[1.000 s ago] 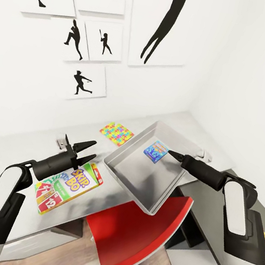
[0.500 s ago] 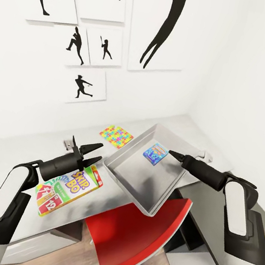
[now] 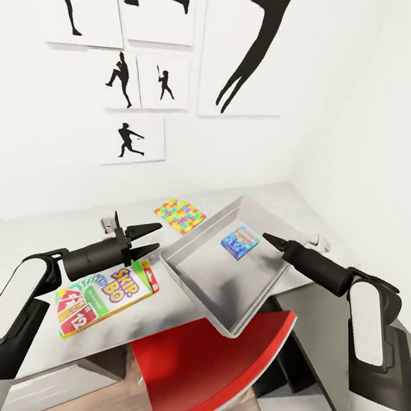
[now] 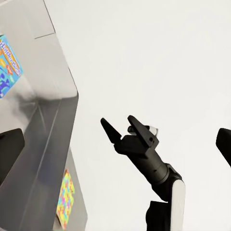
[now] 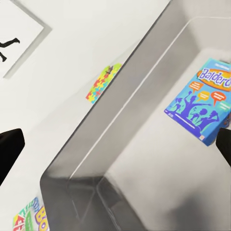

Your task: Put all the toys in the child's room - the three board games (two on the bed and one on the table), the two jigsaw puzzles on the table, and the tennis ball on the table - inside the toy box on the table in the child's room.

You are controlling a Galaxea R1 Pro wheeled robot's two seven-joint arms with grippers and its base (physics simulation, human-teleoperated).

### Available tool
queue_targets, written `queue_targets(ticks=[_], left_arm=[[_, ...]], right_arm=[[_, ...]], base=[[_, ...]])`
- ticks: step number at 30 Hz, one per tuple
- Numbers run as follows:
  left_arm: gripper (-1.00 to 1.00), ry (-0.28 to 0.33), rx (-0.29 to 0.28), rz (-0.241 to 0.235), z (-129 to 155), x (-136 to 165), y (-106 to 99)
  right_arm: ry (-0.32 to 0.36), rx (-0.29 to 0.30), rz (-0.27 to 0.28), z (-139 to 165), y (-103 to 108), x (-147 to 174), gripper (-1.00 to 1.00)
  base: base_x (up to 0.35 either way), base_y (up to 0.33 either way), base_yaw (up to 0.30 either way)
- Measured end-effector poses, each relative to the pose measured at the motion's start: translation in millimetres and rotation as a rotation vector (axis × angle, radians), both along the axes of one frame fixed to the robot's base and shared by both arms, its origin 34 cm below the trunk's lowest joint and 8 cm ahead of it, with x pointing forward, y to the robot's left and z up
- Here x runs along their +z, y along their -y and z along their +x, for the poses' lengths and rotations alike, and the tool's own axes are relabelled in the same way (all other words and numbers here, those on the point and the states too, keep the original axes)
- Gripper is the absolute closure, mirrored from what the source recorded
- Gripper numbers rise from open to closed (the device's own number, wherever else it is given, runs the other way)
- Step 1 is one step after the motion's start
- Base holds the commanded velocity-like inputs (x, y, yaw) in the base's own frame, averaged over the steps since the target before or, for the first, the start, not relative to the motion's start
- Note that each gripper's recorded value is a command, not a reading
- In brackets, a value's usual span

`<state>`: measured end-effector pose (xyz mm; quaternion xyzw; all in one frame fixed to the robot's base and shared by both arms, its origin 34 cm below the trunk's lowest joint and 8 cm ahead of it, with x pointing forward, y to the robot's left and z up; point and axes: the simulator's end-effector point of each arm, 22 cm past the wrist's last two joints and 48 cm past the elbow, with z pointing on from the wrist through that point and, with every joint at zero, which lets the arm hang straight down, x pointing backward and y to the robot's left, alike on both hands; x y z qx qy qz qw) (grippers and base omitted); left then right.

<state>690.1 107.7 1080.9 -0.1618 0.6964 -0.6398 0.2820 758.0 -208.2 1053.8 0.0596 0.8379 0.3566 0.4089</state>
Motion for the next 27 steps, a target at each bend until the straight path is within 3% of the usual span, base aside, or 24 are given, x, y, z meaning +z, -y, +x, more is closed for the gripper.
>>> queue_targets(ticks=[11, 27], left_arm=[[-1.0, 0.022, -0.006, 0.002, -0.5, 11.8, 3.7], [-1.0, 0.045, -0.035, 0.01, -5.7, 24.9, 17.1]], right_arm=[[0.02, -0.006, -0.001, -0.3, 3.4, 12.5, -1.0], [0.055, -0.066, 0.015, 2.3, 27.6, 34.4, -1.0]], base=[[0.0, 0.0, 0.0], [0.0, 0.0, -0.069]])
